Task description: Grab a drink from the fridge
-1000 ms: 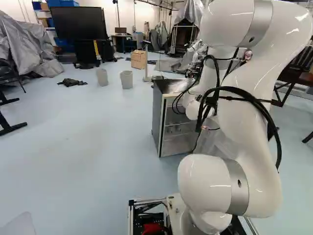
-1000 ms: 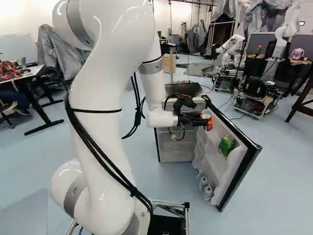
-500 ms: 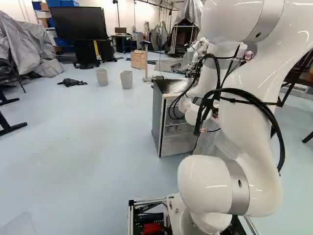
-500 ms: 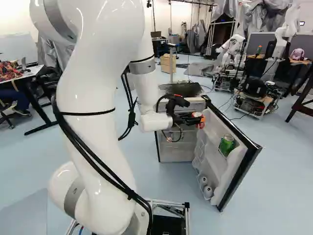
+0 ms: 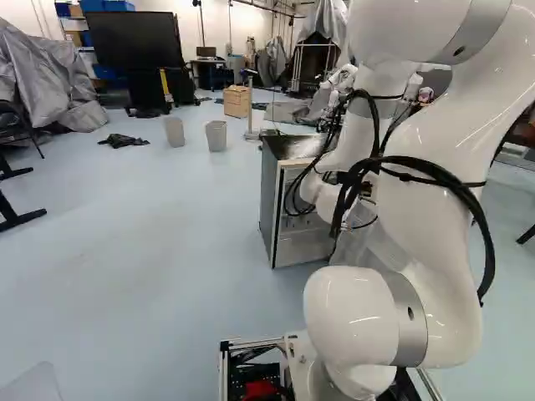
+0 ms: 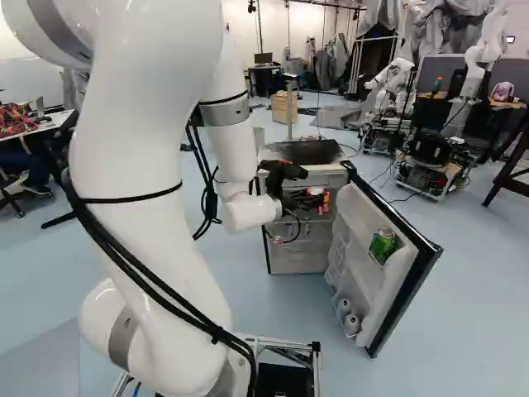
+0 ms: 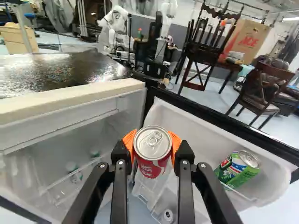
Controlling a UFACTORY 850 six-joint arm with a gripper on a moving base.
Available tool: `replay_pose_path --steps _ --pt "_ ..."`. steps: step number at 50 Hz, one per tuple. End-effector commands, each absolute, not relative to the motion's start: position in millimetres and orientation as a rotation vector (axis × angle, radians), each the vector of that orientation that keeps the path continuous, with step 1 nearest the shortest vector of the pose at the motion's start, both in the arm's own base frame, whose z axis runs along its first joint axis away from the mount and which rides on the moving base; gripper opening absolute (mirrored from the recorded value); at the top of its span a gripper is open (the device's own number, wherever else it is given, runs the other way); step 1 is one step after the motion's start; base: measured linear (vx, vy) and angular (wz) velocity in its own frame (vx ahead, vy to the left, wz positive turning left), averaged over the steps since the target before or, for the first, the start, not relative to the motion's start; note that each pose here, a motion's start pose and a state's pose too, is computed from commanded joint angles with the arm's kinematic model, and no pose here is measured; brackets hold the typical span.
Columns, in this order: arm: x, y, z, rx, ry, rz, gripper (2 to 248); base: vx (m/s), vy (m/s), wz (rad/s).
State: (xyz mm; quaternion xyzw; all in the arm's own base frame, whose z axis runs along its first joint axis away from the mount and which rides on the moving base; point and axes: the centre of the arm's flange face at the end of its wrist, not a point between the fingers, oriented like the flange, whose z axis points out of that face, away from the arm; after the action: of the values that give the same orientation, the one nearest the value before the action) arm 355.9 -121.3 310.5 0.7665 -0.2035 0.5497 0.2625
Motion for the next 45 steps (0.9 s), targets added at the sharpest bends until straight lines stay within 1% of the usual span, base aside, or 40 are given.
replay_pose_path --steps 22,45 --pt "333 -91 334 2.137 -0.327 1.643 98 0.0 0.0 0.0" --pt "333 -74 352 2.195 -0.105 1.755 98 0.0 0.0 0.0"
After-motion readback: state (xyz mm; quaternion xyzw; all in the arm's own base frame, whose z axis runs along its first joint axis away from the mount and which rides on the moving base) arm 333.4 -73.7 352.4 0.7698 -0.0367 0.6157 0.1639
